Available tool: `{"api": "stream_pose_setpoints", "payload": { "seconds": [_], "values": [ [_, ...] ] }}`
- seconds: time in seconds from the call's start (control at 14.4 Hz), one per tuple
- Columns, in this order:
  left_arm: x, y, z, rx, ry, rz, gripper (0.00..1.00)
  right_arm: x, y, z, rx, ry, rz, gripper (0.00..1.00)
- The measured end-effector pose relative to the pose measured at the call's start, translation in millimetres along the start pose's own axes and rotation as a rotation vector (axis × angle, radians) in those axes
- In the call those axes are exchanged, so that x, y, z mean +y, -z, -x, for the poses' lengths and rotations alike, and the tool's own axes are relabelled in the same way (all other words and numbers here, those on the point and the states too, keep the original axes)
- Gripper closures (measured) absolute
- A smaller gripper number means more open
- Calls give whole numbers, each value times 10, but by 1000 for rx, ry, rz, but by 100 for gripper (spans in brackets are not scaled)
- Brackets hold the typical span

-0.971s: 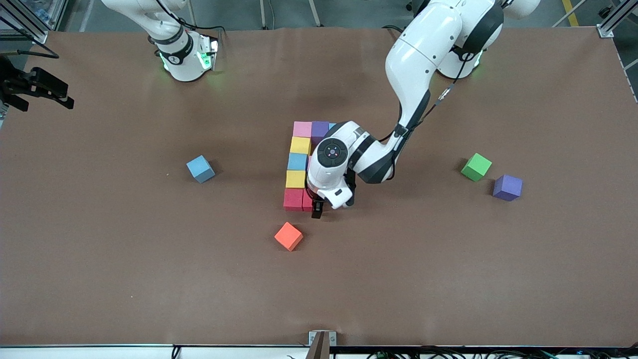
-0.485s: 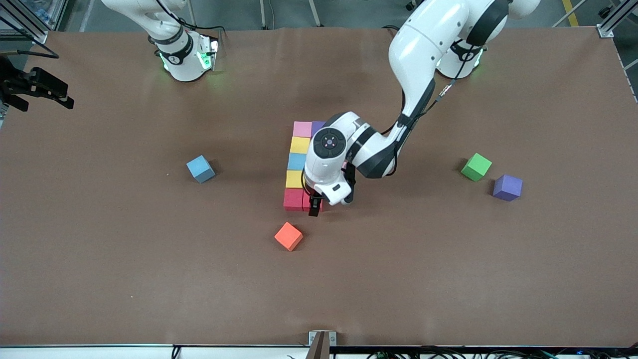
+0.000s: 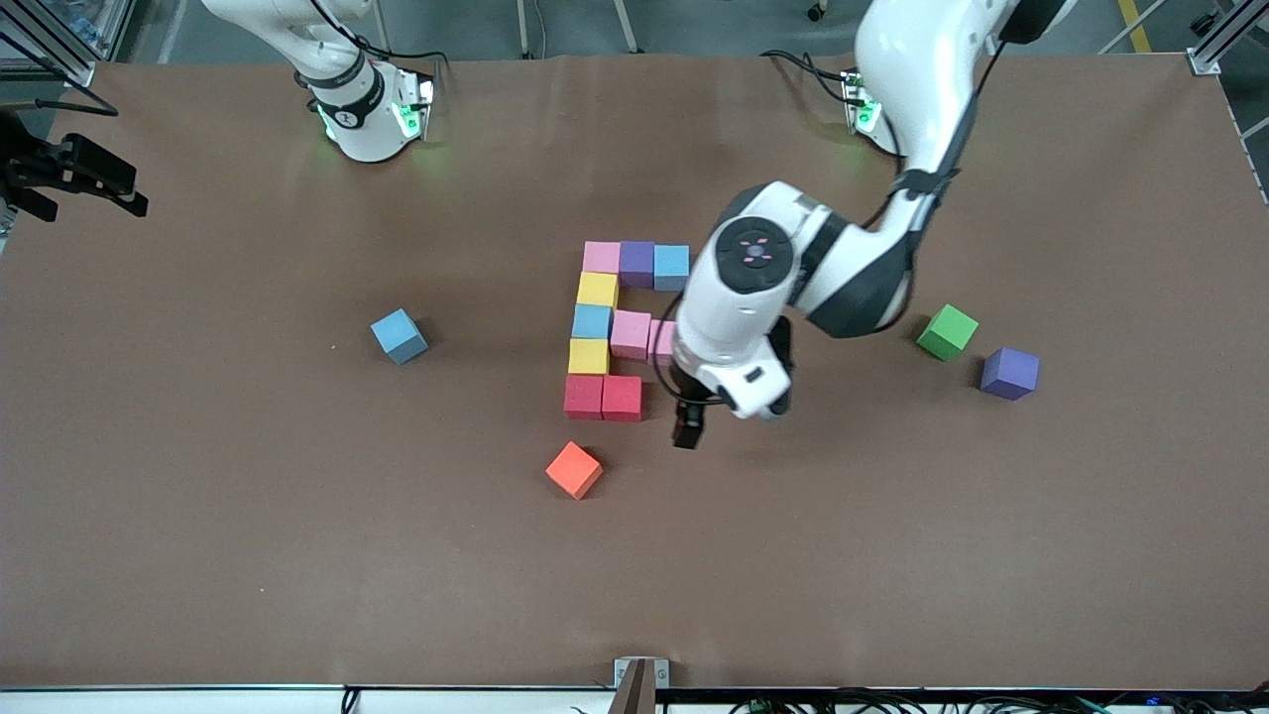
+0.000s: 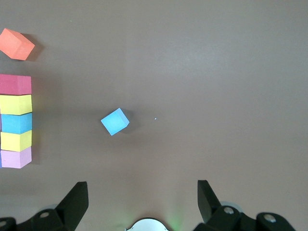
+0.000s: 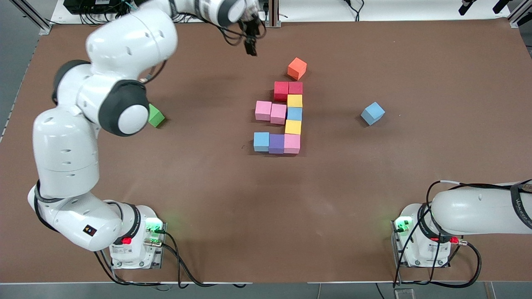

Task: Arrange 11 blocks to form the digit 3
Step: 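Raise and withdraw the left gripper toward the green cube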

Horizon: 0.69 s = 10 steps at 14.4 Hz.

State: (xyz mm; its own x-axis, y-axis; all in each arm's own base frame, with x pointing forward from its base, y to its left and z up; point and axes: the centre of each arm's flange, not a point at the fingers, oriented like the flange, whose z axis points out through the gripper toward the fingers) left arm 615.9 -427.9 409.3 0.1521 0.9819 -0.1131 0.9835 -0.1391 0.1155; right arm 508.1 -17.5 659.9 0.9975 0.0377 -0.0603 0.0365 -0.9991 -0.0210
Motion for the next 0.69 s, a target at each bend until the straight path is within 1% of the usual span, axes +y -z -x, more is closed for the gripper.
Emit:
{"api": "stream_pose_setpoints", "payload": {
  "seconds": [0.14, 0.28, 0.49, 0.69],
  "values": [
    [34, 180, -225, 25, -47, -27, 0, -2, 1, 1, 0, 1, 0, 0],
    [88, 328, -566, 51, -106, -70, 0, -3, 1, 1, 0, 1, 0, 0],
    [143, 451, -1174, 72, -192, -132, 0, -3, 1, 1, 0, 1, 0, 0],
    [111, 514, -1860, 72, -293, -176, 0, -3, 2, 1, 0, 1, 0, 0]
  ]
}}
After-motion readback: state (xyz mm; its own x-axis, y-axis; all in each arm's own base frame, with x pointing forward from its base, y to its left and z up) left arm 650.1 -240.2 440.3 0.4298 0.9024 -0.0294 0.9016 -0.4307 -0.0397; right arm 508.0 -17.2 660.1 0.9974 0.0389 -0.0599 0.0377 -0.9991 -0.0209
